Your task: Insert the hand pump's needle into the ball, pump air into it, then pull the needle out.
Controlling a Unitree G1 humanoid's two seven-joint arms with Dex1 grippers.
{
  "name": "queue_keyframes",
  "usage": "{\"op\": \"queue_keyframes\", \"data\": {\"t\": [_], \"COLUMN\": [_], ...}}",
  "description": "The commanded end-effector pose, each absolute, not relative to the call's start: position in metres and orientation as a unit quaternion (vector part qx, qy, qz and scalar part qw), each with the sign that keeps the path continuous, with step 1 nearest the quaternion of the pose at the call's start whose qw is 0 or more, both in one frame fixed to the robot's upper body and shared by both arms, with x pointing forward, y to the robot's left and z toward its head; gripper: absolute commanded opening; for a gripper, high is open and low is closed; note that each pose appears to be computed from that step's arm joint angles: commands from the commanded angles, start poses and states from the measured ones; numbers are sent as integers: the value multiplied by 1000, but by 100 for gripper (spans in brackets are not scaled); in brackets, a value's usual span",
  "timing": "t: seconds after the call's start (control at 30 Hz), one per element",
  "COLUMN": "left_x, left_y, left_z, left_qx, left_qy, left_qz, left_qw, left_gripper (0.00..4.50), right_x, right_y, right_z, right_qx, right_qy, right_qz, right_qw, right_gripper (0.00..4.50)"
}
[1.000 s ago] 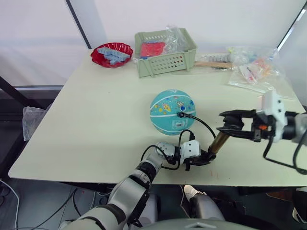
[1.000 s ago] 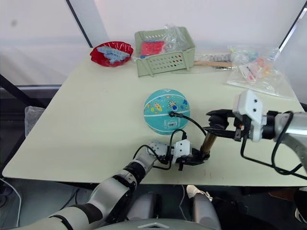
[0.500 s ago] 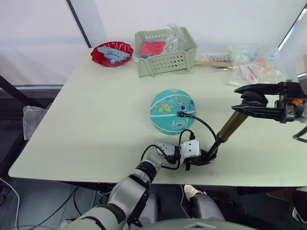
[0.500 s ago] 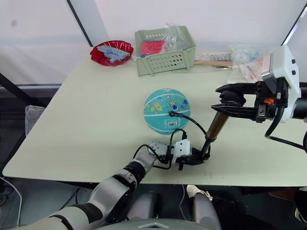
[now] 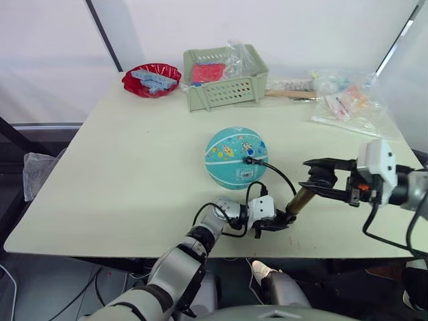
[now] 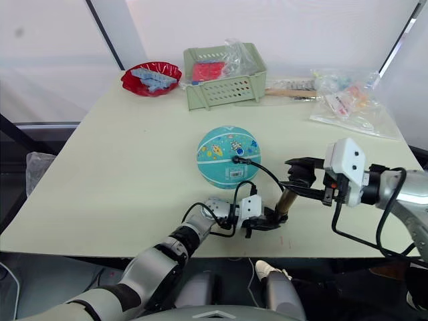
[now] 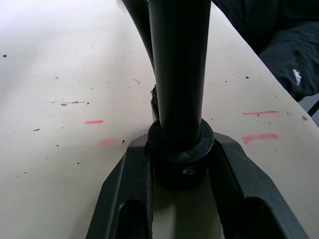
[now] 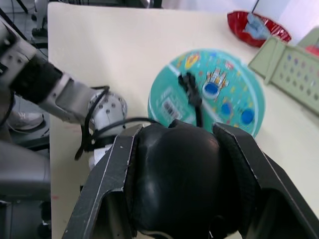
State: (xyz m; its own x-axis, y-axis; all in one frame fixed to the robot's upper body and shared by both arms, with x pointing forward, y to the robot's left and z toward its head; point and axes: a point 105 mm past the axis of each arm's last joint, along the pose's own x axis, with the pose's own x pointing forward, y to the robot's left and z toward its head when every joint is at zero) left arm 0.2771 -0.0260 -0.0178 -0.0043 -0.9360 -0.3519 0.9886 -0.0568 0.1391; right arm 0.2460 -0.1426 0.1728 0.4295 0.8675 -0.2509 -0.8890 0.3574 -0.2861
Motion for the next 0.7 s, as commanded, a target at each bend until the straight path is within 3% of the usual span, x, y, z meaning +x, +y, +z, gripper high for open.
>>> {"op": "queue_keyframes", "data": {"t": [0.03,0.17,0.27,0.43,0.53,0.7], "left_x": [246,247,247,248,248,248], "left_y": [4,4,3,3,3,3], "left_z": [-70,-70,-69,-69,-69,-69], "left_qx": [185,185,185,185,185,184], "left_qy": [197,196,195,195,196,195], "left_qz": [-712,-713,-713,-711,-711,-711], "left_qw": [648,648,648,649,649,650], "left_gripper": [108,108,108,108,108,108], "right_x": [256,254,257,261,259,253], "right_y": [-154,-151,-153,-152,-150,-154], "right_z": [138,114,116,154,196,237], "right_qx": [-194,-189,-187,-192,-180,-190], "right_qy": [81,99,89,42,-3,-21], "right_qz": [496,501,496,500,512,516], "right_qw": [842,839,843,843,840,835], "right_gripper": [166,166,166,166,166,166]}}
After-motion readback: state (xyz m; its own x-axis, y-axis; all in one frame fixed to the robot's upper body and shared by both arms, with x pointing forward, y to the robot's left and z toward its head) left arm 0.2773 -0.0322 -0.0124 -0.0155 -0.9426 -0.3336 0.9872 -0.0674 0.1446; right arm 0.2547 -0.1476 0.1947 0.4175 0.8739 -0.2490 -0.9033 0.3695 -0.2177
